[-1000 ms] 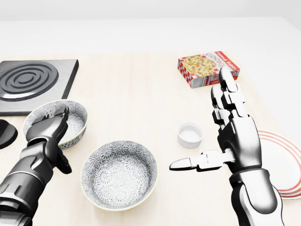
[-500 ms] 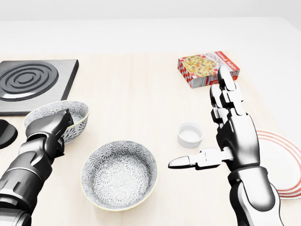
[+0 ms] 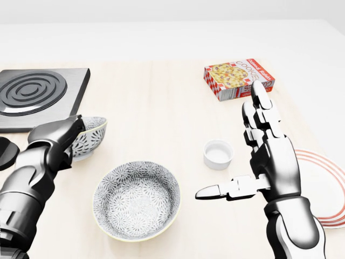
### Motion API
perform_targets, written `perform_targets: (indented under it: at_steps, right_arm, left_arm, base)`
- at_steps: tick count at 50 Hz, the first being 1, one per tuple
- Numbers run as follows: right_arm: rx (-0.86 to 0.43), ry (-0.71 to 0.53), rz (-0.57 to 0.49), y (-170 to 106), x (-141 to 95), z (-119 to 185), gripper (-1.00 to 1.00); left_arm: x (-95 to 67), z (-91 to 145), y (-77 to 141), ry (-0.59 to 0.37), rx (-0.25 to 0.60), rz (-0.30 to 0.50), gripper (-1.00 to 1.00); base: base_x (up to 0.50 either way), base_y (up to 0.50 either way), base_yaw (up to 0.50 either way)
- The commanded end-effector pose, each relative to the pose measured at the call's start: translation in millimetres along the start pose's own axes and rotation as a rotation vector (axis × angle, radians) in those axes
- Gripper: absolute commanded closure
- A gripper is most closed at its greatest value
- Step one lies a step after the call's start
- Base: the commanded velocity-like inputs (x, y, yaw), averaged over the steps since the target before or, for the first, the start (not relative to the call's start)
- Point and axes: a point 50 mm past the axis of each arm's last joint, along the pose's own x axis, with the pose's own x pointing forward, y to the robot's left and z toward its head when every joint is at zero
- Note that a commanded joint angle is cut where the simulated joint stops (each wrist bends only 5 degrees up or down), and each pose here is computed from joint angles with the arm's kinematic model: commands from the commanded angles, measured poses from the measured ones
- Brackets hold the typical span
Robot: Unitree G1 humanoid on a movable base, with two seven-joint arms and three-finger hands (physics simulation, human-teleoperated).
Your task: Pick the akita bowl from table center and place it on the plate.
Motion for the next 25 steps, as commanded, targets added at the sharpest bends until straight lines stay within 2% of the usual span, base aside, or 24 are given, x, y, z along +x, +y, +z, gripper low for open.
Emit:
perform_targets:
  at_steps: [1, 2, 4, 15, 20, 25]
  right_arm:
    - [-0.005, -0.01, 0.002, 0.0, 0.1, 2.3, -1.0]
    - [-0.005, -0.012, 0.001, 0.4, 1.5, 2.8, -1.0]
    - [-0.005, -0.015, 0.001, 0.7, 2.6, 3.4, -1.0]
    - [-0.039, -0.027, 0.01, 0.5, 3.5, 7.1, -1.0]
    - [-0.152, -0.051, 0.019, -4.8, 10.8, 15.5, -1.0]
    - [-0.304, -0.115, 0.059, -6.9, 27.3, 35.2, -1.0]
  left_arm:
    - [-34.0, 20.7, 30.6, -0.138, 0.058, 0.092, 1.0]
    - [-44.6, 24.8, 32.7, -0.161, 0.066, 0.105, 1.0]
    - [-54.9, 27.7, 36.8, -0.175, 0.068, 0.115, 1.0]
    - [-99.2, 44.5, 56.5, -0.252, 0.068, 0.169, 1.0]
    - [-104.2, 49.6, 65.9, -0.275, 0.055, 0.204, 1.0]
    - [-121.3, 62.2, 69.9, -0.32, 0.061, 0.25, 1.0]
  base:
    - [0.0, 0.0, 0.0]
    - [0.0, 0.0, 0.0]
    - [0.0, 0.0, 0.0]
    - [0.0, 0.0, 0.0]
    - [0.0, 0.0, 0.0]
    - [0.0, 0.0, 0.0]
